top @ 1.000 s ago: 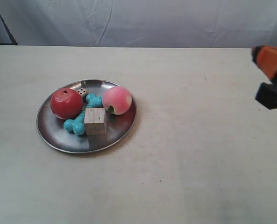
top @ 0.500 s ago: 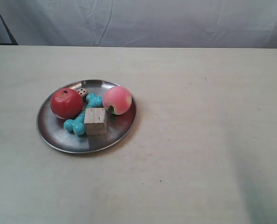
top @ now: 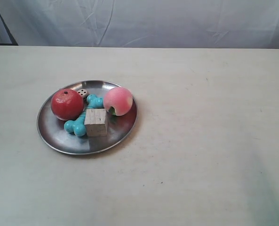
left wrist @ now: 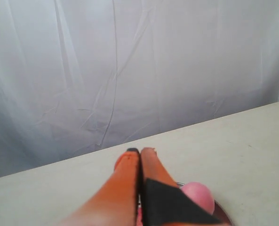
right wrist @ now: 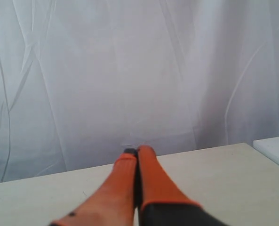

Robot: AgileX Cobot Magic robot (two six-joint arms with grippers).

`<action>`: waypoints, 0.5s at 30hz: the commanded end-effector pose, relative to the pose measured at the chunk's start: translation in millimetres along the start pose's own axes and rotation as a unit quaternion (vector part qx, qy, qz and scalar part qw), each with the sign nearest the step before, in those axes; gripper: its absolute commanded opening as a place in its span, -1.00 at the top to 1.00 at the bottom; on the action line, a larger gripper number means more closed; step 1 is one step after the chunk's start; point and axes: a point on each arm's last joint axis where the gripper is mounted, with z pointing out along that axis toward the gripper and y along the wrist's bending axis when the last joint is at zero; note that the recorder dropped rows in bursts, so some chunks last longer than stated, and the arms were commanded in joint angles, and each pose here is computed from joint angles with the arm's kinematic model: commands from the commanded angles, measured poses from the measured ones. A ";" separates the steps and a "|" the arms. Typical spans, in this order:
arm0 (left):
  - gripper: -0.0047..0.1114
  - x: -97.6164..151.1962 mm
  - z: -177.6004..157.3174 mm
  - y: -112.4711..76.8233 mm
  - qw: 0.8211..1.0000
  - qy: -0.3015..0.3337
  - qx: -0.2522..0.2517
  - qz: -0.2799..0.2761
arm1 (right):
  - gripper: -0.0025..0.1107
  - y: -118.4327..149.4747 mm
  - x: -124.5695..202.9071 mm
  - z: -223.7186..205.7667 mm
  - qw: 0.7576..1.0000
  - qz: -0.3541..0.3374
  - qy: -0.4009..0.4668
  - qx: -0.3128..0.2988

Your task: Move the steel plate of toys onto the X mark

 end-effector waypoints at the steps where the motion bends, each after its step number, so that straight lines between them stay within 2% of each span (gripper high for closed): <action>1: 0.92 1.0 -1.4 -1.8 1.000 0.002 0.008 -0.007 | 0.96 -0.5 0.8 -0.6 1.000 -0.002 -0.003 0.003; 15: 0.92 0.8 -1.3 -1.4 1.000 0.001 0.006 -0.003 | 0.96 -0.5 0.8 -0.6 1.000 -0.002 -0.003 0.003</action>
